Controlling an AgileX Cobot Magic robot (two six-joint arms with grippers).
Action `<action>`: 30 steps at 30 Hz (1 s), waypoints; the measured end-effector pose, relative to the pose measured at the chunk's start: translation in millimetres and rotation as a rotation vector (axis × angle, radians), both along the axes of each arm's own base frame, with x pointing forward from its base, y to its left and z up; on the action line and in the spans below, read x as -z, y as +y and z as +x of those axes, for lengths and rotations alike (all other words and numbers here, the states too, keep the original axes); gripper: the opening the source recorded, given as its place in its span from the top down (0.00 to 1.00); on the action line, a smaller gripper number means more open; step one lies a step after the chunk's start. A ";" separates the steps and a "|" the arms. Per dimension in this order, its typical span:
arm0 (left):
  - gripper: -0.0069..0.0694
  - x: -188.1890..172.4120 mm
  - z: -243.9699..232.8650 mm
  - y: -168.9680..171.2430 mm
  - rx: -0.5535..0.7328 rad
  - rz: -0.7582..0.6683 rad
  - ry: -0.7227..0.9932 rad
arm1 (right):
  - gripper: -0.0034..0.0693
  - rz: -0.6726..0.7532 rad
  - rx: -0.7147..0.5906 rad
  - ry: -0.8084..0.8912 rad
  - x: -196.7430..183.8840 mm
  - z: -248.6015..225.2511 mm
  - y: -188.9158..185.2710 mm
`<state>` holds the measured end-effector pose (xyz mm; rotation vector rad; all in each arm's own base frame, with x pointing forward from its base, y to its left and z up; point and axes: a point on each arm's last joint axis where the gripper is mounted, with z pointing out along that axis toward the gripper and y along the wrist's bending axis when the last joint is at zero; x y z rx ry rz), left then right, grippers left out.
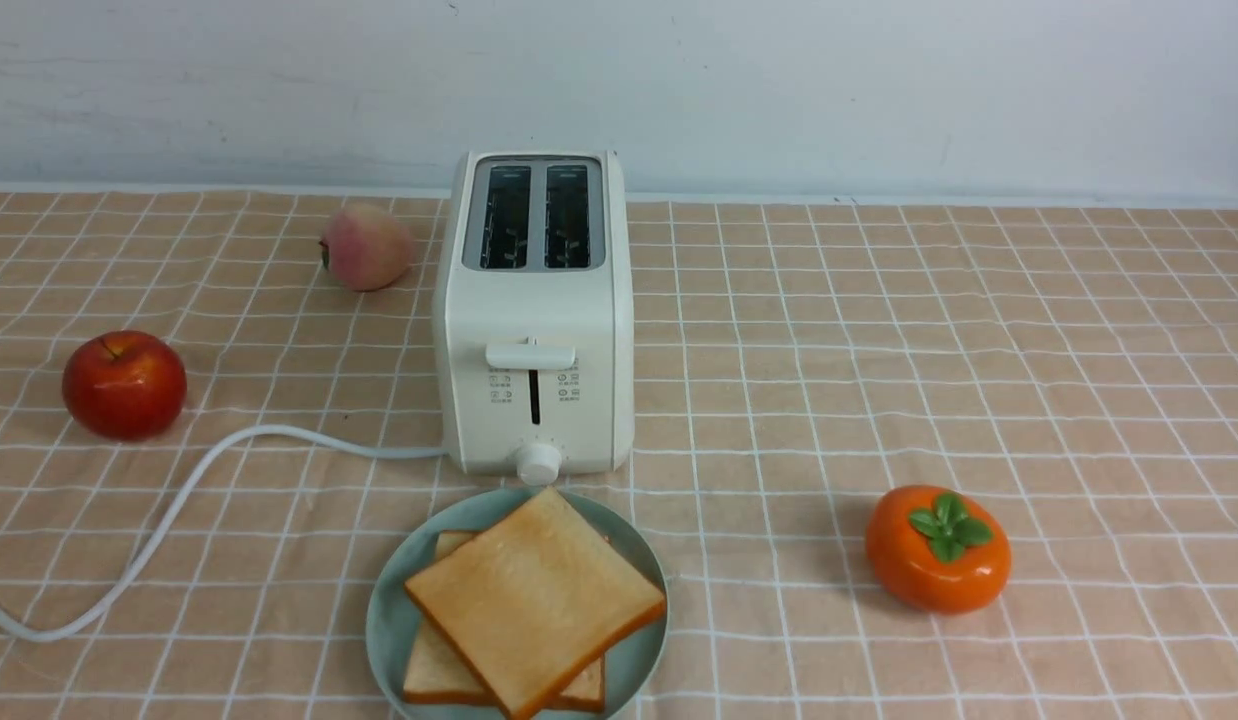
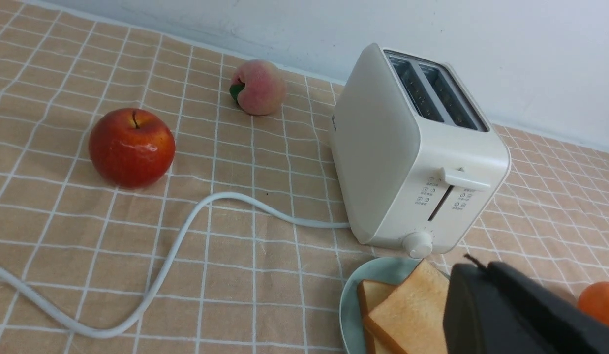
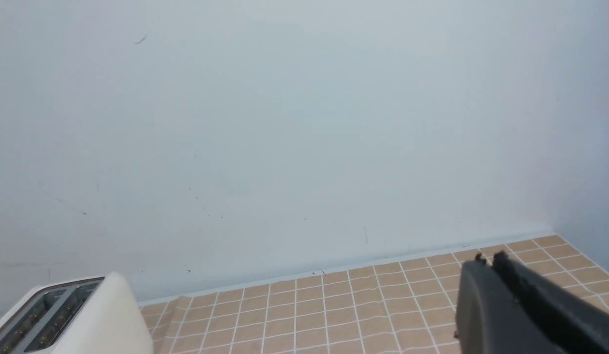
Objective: Take toasted bread from bread machine on light coffee tablecloth place on plate.
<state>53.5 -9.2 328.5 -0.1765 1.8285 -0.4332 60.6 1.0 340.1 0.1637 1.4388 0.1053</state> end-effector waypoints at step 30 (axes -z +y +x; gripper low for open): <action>0.91 108.6 -3.2 3.7 -0.091 -0.036 -0.077 | 0.90 -0.003 0.002 -0.001 0.1 0.1 -0.2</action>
